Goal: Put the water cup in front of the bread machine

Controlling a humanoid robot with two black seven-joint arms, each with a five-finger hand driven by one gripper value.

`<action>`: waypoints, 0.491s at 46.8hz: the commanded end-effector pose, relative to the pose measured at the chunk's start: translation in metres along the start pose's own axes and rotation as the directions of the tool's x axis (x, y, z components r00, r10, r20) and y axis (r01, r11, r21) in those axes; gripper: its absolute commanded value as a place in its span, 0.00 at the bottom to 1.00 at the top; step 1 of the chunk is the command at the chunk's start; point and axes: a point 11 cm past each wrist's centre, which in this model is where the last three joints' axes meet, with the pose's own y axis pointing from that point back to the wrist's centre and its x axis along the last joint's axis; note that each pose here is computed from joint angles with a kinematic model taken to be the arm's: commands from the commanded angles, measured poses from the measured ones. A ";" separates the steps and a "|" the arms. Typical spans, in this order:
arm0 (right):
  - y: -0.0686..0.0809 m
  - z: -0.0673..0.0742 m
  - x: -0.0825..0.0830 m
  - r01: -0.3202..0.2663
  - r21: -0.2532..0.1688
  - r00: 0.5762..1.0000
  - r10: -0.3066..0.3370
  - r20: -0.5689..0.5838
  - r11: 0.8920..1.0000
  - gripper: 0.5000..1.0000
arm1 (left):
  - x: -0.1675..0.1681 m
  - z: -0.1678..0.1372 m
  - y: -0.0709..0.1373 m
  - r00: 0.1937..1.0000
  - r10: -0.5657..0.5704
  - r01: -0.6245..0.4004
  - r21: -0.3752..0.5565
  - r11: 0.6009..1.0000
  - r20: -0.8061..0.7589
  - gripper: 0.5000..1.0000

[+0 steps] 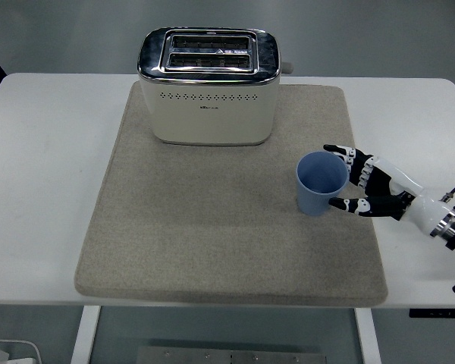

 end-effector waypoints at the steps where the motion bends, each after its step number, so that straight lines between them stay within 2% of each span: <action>1: -0.002 0.001 -0.002 0.004 0.000 1.000 -0.004 0.004 1.000 0.85 | 0.000 0.000 0.000 1.000 0.000 0.000 0.001 1.000 0.000 1.00; 23: -0.005 0.005 -0.008 0.015 -0.006 1.000 -0.015 0.020 1.000 0.85 | -0.001 0.000 0.000 1.000 -0.001 0.001 -0.001 1.000 0.000 1.00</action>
